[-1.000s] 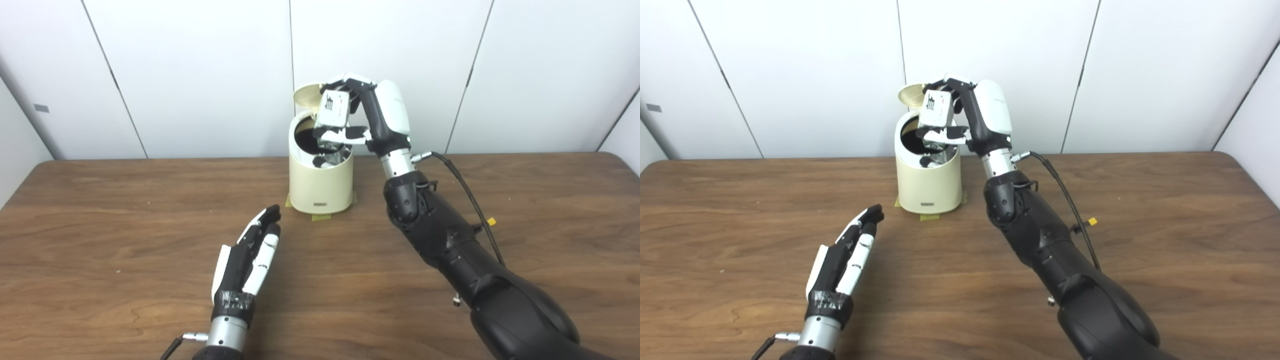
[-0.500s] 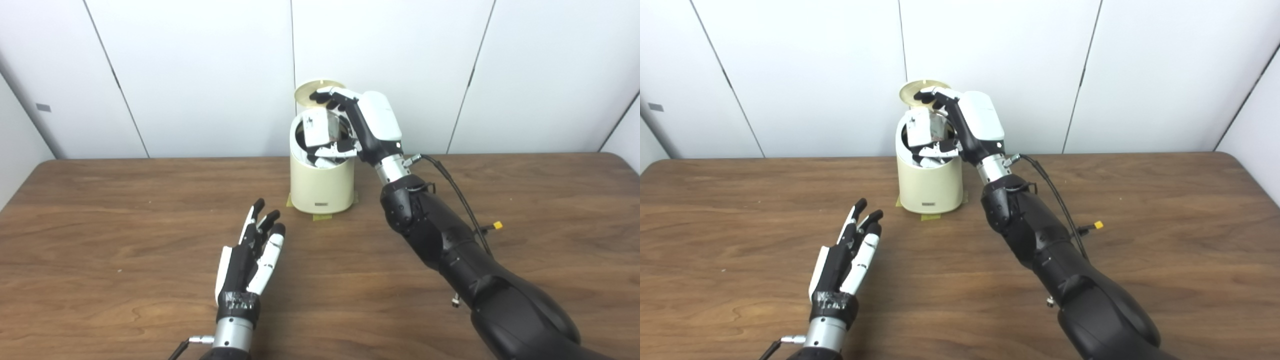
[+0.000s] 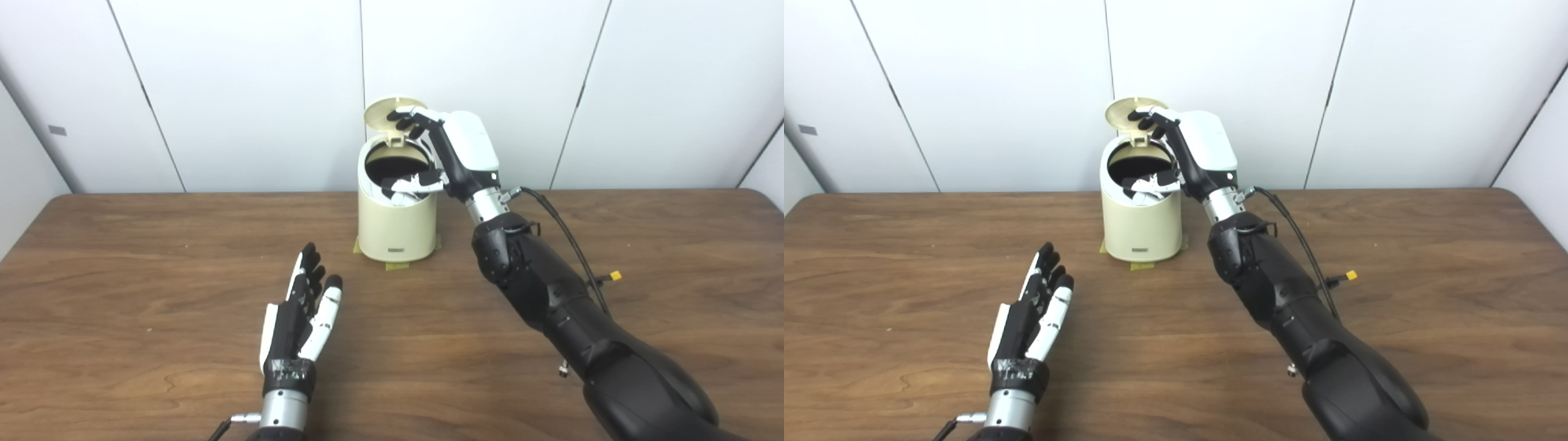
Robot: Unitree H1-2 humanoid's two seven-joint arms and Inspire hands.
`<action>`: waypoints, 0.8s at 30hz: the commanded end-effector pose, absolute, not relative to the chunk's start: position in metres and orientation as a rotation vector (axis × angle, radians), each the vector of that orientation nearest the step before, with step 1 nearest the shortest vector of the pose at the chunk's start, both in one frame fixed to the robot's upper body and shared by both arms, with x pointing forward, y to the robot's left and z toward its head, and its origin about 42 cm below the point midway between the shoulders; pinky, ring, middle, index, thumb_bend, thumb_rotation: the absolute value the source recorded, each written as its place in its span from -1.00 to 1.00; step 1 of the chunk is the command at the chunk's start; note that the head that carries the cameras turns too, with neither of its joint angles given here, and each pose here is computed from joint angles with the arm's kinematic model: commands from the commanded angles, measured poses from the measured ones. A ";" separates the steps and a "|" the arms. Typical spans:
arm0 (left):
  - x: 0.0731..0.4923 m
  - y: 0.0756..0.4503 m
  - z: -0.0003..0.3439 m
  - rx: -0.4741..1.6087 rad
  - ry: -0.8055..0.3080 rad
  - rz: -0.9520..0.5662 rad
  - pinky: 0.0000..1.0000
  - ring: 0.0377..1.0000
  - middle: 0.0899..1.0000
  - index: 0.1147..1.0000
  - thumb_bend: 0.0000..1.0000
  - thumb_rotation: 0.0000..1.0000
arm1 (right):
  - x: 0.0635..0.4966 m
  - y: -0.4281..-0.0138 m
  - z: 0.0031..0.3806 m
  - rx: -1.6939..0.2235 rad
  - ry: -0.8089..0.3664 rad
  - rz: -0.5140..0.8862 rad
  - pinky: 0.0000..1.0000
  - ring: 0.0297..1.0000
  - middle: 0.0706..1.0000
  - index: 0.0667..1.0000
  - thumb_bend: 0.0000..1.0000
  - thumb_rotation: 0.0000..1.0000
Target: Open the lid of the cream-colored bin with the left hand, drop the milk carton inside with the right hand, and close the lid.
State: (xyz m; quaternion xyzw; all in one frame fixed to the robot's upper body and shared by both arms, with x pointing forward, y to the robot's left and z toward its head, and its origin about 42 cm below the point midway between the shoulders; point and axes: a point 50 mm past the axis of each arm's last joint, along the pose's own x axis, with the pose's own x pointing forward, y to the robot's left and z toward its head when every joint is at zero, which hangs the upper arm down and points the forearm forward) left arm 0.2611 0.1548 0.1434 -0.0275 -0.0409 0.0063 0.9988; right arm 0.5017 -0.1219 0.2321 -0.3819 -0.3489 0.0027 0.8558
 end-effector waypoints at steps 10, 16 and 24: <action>0.268 0.157 0.157 -0.054 -0.143 0.025 1.00 0.92 0.87 1.00 -0.32 0.13 | 0.469 -0.146 0.261 -0.448 -0.736 -0.103 -0.31 -0.20 -0.11 -0.07 0.04 -1.00; 0.271 0.166 0.155 -0.041 -0.155 0.032 1.00 0.92 0.88 1.00 -0.33 0.16 | 0.424 -0.160 0.264 -0.279 -0.586 -0.127 -0.37 -0.25 -0.11 -0.04 0.04 -1.00; 0.282 0.179 0.167 -0.034 -0.160 0.032 0.97 0.92 0.90 1.00 -0.37 0.10 | 0.379 -0.195 0.237 -0.203 -0.473 -0.155 -0.28 -0.20 -0.11 -0.07 0.04 -1.00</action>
